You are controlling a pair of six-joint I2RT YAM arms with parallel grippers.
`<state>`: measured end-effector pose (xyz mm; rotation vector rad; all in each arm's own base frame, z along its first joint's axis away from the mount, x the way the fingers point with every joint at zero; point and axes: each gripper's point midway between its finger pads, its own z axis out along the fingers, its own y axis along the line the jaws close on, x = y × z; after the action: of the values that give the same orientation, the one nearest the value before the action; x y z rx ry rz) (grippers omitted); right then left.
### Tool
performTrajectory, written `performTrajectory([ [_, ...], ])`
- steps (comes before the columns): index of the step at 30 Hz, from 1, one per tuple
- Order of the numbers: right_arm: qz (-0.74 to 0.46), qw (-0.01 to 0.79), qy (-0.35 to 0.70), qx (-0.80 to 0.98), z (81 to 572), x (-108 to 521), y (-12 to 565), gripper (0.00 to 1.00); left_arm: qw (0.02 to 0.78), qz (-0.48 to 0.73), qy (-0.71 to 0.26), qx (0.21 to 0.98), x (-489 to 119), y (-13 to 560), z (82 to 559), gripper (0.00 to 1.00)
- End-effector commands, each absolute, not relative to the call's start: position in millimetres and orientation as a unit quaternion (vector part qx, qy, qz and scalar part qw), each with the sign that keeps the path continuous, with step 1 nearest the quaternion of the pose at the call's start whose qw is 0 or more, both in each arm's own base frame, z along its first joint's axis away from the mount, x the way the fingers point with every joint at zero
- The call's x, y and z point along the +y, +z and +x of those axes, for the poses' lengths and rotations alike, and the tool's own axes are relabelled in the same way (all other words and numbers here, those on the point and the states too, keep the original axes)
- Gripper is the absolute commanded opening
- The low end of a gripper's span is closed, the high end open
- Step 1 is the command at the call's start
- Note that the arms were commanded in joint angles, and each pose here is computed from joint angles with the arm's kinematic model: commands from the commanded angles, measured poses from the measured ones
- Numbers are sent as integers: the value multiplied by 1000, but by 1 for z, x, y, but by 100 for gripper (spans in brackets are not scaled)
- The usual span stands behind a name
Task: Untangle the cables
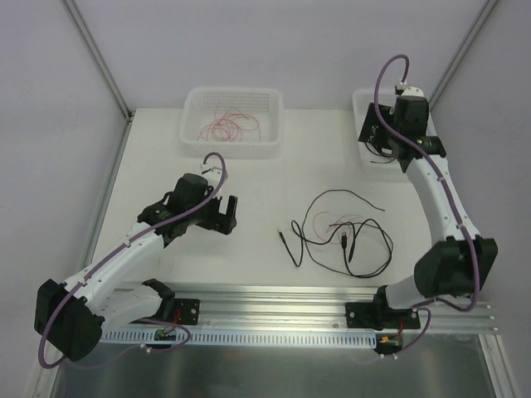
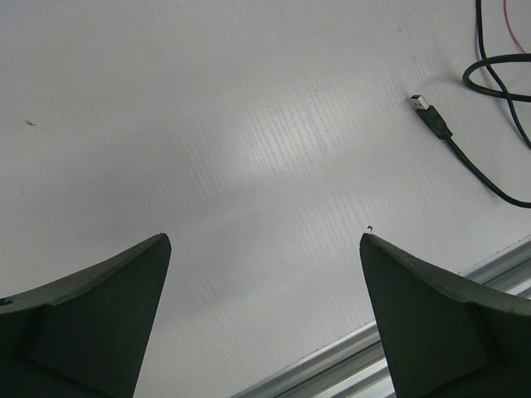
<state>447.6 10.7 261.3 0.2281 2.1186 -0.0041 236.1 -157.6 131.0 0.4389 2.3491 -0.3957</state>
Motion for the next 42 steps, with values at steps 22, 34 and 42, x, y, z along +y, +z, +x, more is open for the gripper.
performTrajectory([
  [22, 172, 421, 169, 874, 201, 62, 166, 97, 321, 76, -231, 915, -370, 168, 217, 96],
  [34, 163, 352, 201, 900, 192, 87, 100, 97, 366, 69, -130, 919, -326, 135, 230, 11],
  [42, 160, 346, 184, 906, 192, 86, 82, 99, 469, 70, -104, 874, -256, 224, 234, 0],
])
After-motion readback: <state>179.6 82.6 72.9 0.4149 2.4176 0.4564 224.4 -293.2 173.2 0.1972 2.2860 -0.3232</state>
